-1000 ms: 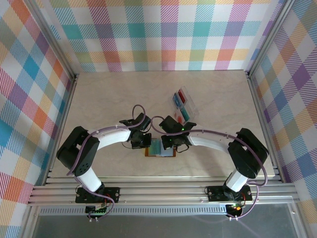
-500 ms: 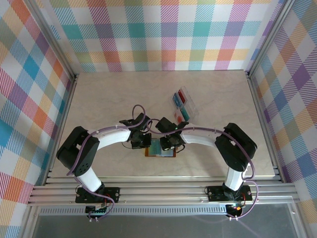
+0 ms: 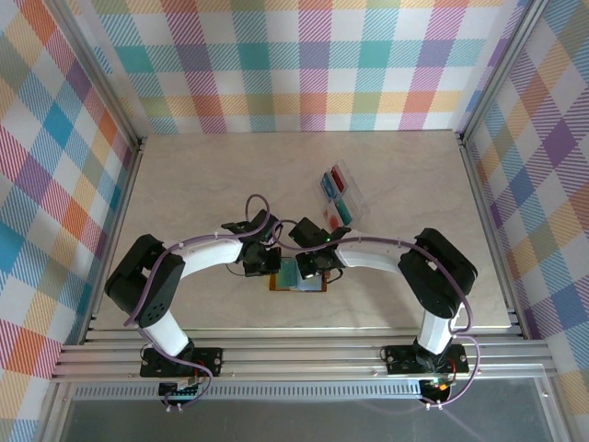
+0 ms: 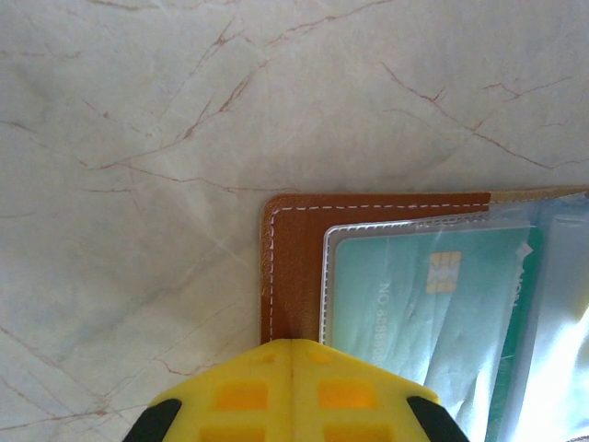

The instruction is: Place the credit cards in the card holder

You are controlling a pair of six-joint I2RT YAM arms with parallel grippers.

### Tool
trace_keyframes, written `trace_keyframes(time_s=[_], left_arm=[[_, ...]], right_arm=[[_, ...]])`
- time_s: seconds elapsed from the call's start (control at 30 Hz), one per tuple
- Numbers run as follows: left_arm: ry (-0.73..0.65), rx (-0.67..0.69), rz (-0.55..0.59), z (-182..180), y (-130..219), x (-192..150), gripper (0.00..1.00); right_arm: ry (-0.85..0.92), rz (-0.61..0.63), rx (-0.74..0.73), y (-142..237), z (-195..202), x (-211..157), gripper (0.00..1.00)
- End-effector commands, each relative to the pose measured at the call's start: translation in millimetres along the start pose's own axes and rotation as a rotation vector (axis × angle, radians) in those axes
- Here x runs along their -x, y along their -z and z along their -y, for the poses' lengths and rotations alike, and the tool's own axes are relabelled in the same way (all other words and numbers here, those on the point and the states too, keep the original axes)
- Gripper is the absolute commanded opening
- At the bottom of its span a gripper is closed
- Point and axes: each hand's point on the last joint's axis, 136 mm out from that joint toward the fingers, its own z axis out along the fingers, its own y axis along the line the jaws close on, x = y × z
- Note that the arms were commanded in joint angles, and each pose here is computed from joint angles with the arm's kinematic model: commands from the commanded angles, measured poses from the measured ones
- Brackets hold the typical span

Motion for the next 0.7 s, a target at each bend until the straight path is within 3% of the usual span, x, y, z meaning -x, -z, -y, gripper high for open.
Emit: trace_keyframes(time_s=[0.0, 0.67], left_arm=[[0.016, 0.030, -0.042, -12, -11, -11, 0.00], [0.022, 0.037, -0.048, -14, -14, -12, 0.00]], right_arm=[[0.014, -0.056, 0.007, -1, 2, -19, 0.00], [0.052, 0.030, 0.153, 30, -29, 10, 0.00]])
